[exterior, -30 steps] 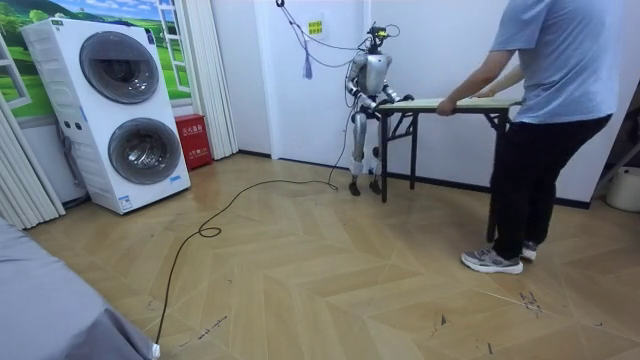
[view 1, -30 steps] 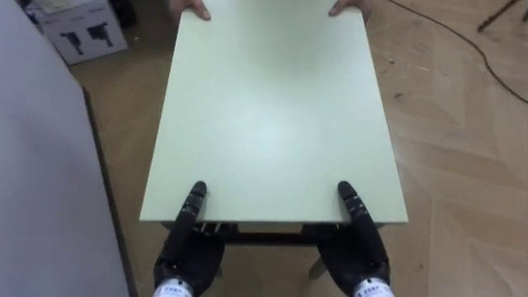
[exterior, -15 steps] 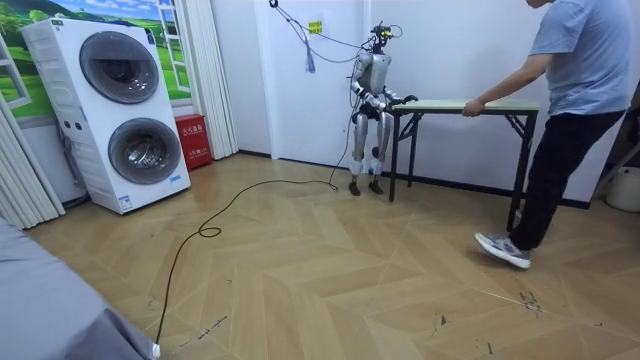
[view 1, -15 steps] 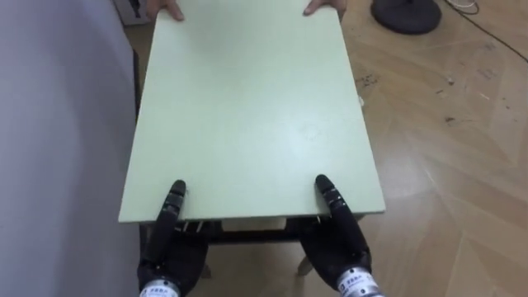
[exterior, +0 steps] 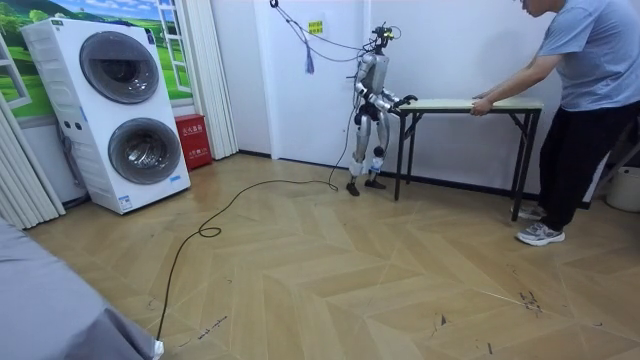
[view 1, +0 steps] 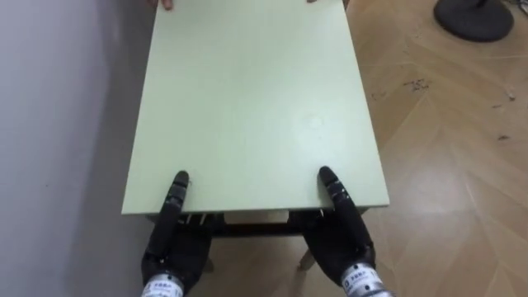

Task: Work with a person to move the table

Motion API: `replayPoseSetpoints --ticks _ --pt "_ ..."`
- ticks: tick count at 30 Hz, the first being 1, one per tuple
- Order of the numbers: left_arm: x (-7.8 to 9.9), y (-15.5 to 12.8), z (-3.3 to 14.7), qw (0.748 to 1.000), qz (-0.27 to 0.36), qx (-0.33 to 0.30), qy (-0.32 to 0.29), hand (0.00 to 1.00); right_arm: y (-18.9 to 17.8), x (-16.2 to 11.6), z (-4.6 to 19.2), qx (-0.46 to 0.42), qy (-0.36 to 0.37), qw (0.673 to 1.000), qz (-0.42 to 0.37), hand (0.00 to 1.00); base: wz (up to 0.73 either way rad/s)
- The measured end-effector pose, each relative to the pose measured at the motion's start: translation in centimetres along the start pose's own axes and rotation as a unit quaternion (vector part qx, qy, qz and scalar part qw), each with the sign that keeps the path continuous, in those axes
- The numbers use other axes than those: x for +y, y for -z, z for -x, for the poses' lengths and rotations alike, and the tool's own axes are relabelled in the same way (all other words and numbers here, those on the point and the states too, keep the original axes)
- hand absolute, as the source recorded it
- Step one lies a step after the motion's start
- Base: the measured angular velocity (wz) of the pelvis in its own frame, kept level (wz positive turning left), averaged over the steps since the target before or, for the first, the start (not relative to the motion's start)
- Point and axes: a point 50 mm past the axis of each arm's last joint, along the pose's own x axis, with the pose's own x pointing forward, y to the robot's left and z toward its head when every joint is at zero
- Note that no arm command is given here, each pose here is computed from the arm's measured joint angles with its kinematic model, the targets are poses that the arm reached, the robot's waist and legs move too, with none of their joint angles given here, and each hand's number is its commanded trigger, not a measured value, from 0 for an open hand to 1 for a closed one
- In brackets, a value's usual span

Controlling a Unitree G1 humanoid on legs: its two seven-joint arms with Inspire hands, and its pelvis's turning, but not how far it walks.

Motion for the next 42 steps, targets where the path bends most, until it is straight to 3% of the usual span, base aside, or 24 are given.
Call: replayPoseSetpoints --ticks 22,42 --pt "2.5 2.1 0.2 0.998 -0.002 0.051 -0.041 1.00 -0.4 -2.2 1.3 0.005 0.056 0.998 0.021 1.00 0.08" --pt "2.9 1.9 0.4 0.997 -0.023 0.056 -0.045 1.00 0.5 -3.2 1.7 0.013 0.054 0.998 0.007 1.00 -0.02"
